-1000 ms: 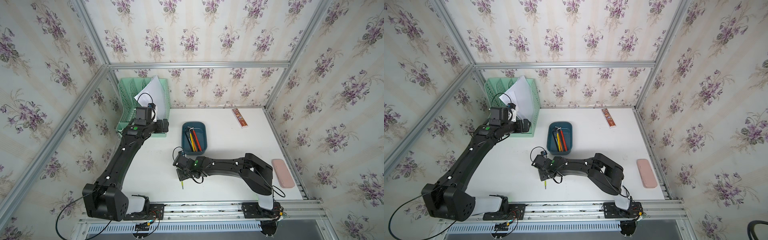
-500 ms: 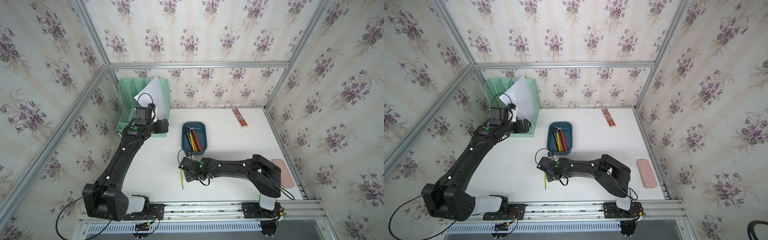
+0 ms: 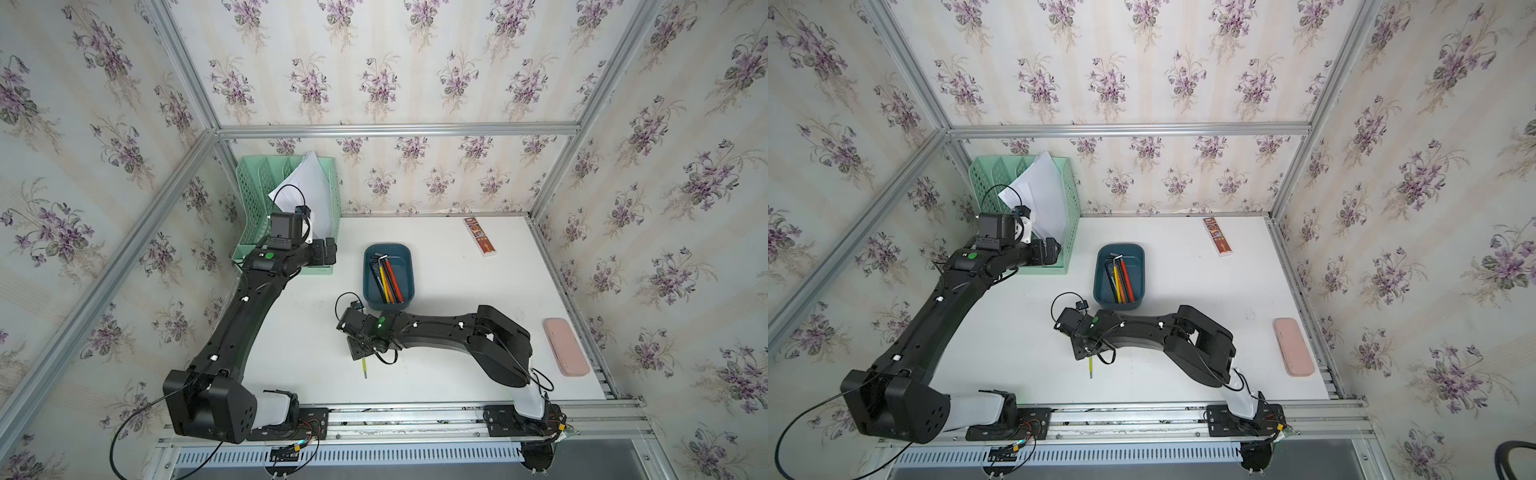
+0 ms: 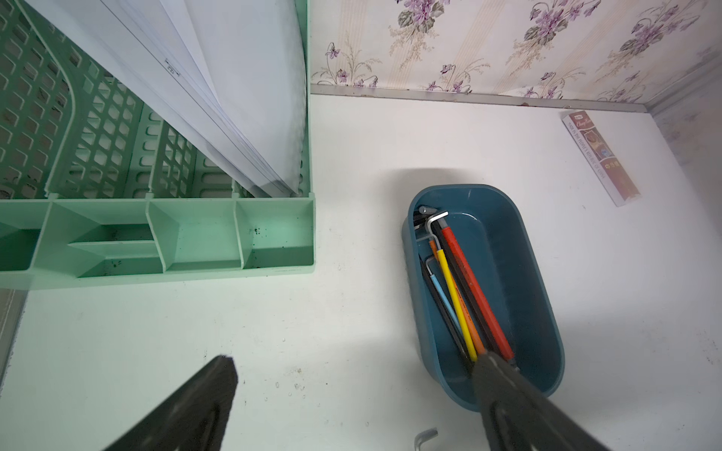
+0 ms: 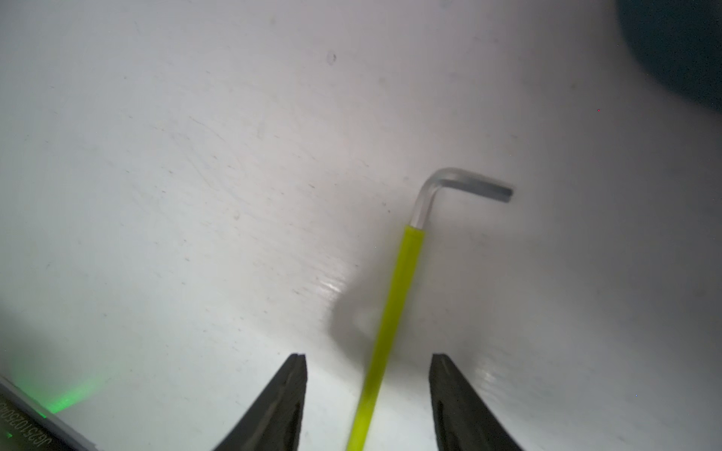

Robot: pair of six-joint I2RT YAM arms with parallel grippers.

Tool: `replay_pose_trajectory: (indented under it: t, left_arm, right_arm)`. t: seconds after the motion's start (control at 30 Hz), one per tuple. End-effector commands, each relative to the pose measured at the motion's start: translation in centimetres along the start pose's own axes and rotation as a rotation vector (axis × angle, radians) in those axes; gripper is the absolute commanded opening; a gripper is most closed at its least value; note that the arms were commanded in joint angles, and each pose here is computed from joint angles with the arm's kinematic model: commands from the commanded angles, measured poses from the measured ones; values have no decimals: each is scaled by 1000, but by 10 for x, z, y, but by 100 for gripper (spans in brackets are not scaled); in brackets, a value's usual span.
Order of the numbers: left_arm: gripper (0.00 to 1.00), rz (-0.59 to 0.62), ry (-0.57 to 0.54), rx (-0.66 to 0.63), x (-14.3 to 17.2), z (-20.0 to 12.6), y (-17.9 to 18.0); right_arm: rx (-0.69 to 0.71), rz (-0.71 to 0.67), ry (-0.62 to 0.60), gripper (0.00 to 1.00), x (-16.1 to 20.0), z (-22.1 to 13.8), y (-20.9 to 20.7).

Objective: Put the hex key on the desktop into the storage box
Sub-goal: Pick up the Allen key from the center of the board.

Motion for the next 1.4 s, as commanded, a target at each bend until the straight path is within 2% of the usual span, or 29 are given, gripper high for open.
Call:
replay_pose_trajectory:
  t: [0.0, 0.2, 0.7, 0.9, 1.1, 1.2, 1.37]
  left_arm:
    - [99, 14, -5, -15, -2, -5, 2]
    - [99, 9, -10, -8, -3, -7, 1]
    - [99, 3, -5, 5, 0, -6, -1]
    - [99, -2, -1, -6, 2, -3, 1]
    - [99, -2, 12, -15, 5, 2, 3]
    - [99, 1, 19, -21, 7, 4, 4]
    - [99, 5, 25, -29, 9, 6, 5]
  right_arm:
    - [54, 12, 16, 54, 5, 6, -8]
    - [137, 15, 37, 51, 13, 21, -21]
    - [228, 37, 114, 44, 47, 52, -54]
    - [214, 39, 125, 34, 58, 58, -61]
    - [200, 54, 123, 9, 68, 57, -72]
    - [198, 59, 111, 2, 68, 53, -75]
    - [169, 74, 52, 0, 61, 33, -76]
Point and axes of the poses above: each gripper's point midway between its finger pads, its own z axis out along the fingers, its own y axis along the line the jaws close on, x = y × z, the point moved 1 cm from there along -z, back along the fingers, and after that the axes turned 7 degrees about z, right-handed, at the moved point
